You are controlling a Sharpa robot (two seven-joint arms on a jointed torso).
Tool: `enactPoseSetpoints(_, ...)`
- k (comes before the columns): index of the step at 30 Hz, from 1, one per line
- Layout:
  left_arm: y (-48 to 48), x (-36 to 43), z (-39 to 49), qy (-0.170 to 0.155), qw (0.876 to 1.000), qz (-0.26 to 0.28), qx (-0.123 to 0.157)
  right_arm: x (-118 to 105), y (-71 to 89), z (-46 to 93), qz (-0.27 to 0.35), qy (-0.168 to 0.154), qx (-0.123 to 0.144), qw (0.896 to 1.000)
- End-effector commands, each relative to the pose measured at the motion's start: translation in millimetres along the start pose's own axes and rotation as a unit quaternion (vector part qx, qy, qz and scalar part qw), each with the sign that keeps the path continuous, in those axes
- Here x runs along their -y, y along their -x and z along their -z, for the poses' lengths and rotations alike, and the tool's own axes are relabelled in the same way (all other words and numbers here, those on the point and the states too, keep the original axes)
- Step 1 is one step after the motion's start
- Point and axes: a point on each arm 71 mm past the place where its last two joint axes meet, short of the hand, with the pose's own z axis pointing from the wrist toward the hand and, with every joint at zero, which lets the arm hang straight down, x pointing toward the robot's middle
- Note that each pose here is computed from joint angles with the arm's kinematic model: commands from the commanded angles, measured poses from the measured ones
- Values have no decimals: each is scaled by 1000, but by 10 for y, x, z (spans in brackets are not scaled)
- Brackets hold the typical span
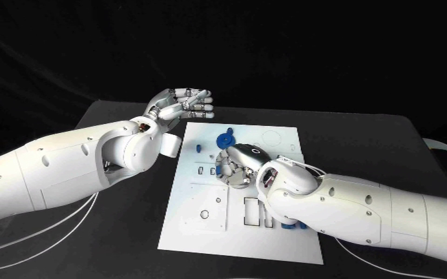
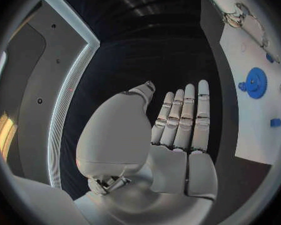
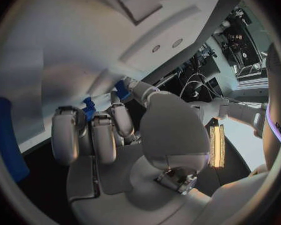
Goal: Assemble the parts on the task board
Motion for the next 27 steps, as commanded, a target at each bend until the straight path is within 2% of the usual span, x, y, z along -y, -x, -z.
enactPoseSetpoints(1,-17,9,-2,-3,1000,5,-8,-18,-3,-2,4,9,1,1000)
enactPoseSetpoints(11,-8,9,1,-3,1000,5,-8,-29,15,6,-2,19,12,1000)
enactPoseSetpoints(15,9,4,2,0,1000,1,-7,-18,53,37,-9,25,31,999)
enactPoseSetpoints(20,22,-8,3,7,999,-49,-24,20,163,138,-27,38,62,997)
enactPoseSetpoints(27,117,-61,-14,29,989,-142,-24,110,480,355,-80,97,103,987)
